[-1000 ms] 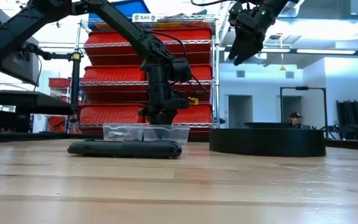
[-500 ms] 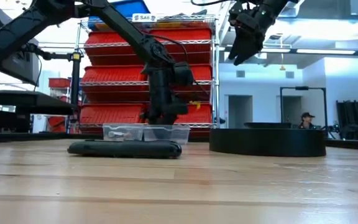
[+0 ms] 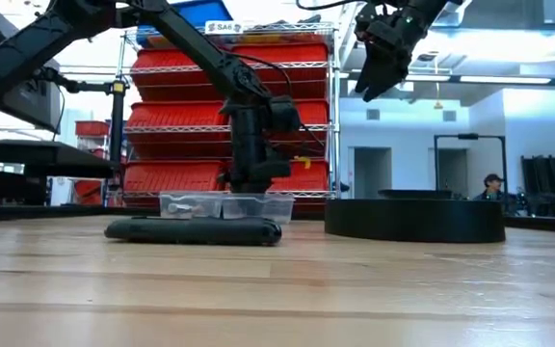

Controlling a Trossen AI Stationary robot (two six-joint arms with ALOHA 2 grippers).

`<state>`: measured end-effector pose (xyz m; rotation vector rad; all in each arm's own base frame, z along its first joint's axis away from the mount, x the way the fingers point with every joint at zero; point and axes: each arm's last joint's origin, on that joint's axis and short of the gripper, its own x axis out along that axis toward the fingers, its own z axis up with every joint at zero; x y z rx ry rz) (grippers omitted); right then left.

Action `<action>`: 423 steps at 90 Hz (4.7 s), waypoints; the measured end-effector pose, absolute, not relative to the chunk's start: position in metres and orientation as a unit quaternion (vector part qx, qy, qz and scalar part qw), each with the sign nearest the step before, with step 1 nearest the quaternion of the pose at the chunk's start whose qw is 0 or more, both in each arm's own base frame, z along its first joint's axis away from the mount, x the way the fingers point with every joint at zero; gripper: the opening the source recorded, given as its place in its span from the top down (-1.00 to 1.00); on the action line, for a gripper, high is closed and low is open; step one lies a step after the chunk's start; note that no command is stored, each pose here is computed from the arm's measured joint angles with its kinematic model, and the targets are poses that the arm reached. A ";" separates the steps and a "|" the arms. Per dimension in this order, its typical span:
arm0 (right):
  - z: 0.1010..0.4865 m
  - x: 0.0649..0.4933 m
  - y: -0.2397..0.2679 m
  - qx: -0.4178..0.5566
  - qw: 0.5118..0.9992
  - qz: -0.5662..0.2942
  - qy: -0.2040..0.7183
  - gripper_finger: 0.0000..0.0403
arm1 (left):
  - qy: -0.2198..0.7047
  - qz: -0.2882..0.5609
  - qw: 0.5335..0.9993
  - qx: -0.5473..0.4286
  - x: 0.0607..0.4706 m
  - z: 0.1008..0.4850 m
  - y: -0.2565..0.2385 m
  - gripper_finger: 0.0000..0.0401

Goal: Insert battery
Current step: Insert the silver battery into the remote control

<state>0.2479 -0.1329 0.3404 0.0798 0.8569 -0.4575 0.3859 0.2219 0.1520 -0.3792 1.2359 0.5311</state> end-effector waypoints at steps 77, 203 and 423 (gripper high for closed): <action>0.342 0.244 -0.131 0.032 0.882 -0.215 0.417 -0.73 | 0.569 0.229 0.775 -0.154 0.400 0.236 0.223 0.93; 0.394 0.219 -0.056 0.150 0.960 -0.083 0.221 -0.73 | 0.409 0.054 0.910 -0.051 0.351 0.448 0.030 0.93; 0.392 0.302 0.008 0.079 0.996 0.029 0.000 -0.57 | 0.331 -0.003 0.943 -0.035 0.315 0.487 -0.018 0.93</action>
